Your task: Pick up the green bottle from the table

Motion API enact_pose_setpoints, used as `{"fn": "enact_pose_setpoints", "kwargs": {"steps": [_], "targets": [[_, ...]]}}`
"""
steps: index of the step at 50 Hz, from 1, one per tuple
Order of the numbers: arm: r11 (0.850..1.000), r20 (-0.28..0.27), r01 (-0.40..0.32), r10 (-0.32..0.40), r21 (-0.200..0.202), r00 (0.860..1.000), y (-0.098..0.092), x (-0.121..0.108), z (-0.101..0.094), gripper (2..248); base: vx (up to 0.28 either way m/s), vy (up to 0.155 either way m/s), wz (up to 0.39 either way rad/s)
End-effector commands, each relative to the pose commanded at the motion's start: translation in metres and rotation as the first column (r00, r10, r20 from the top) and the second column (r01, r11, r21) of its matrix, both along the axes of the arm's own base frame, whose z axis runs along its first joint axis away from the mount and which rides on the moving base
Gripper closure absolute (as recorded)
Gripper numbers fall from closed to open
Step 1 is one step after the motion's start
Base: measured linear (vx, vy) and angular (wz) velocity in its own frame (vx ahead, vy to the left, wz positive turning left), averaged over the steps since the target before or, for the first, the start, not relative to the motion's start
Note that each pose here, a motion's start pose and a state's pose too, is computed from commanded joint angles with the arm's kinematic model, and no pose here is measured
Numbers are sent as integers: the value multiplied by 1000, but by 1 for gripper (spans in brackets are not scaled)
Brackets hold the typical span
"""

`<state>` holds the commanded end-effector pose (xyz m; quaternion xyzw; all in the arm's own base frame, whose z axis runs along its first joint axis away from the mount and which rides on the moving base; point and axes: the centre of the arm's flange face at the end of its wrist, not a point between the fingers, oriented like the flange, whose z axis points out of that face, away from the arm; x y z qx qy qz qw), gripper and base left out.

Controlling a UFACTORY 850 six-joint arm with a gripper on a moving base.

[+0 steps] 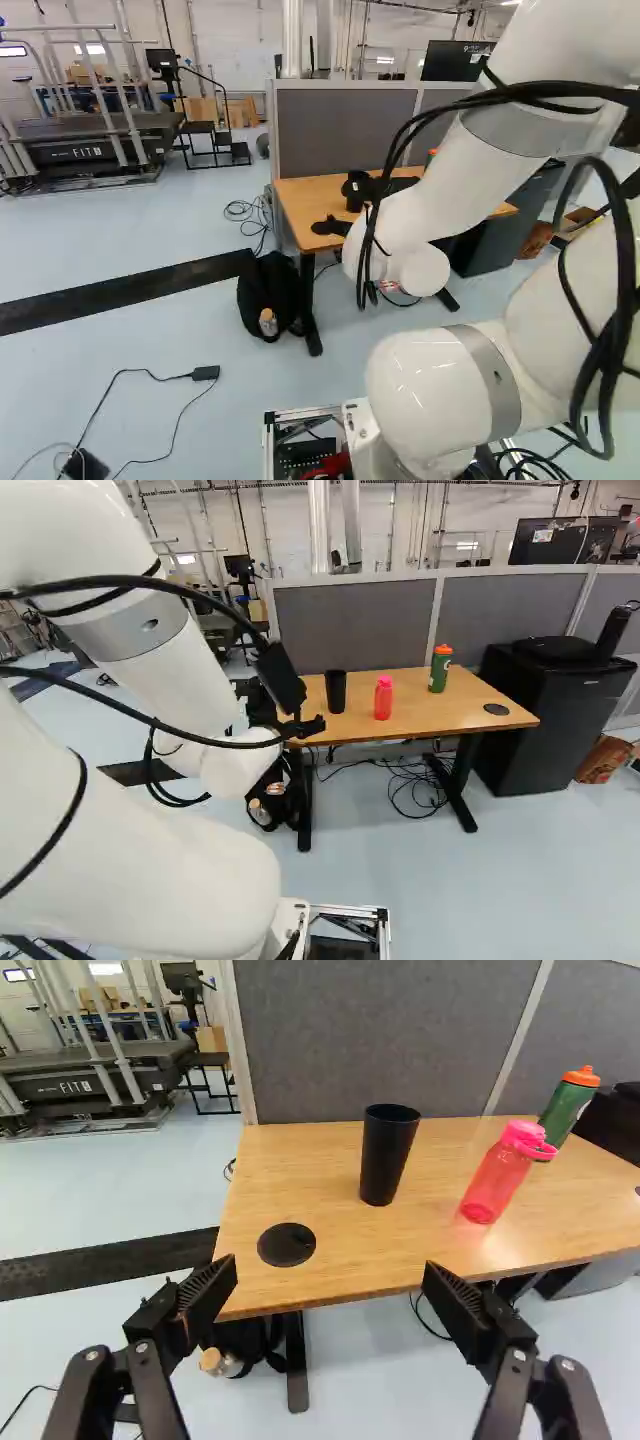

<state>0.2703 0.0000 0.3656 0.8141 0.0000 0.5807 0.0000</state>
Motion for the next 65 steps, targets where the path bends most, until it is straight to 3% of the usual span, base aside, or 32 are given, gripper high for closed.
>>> {"fn": "enact_pose_setpoints", "kwargs": {"steps": [28, 65], "targets": [[1000, 0, 0, 0, 0, 1000, 0, 0, 0, 3, 2, -14, 0], [1000, 0, 0, 0, 0, 1000, 0, 0, 0, 3, 41, -204, -421]]}}
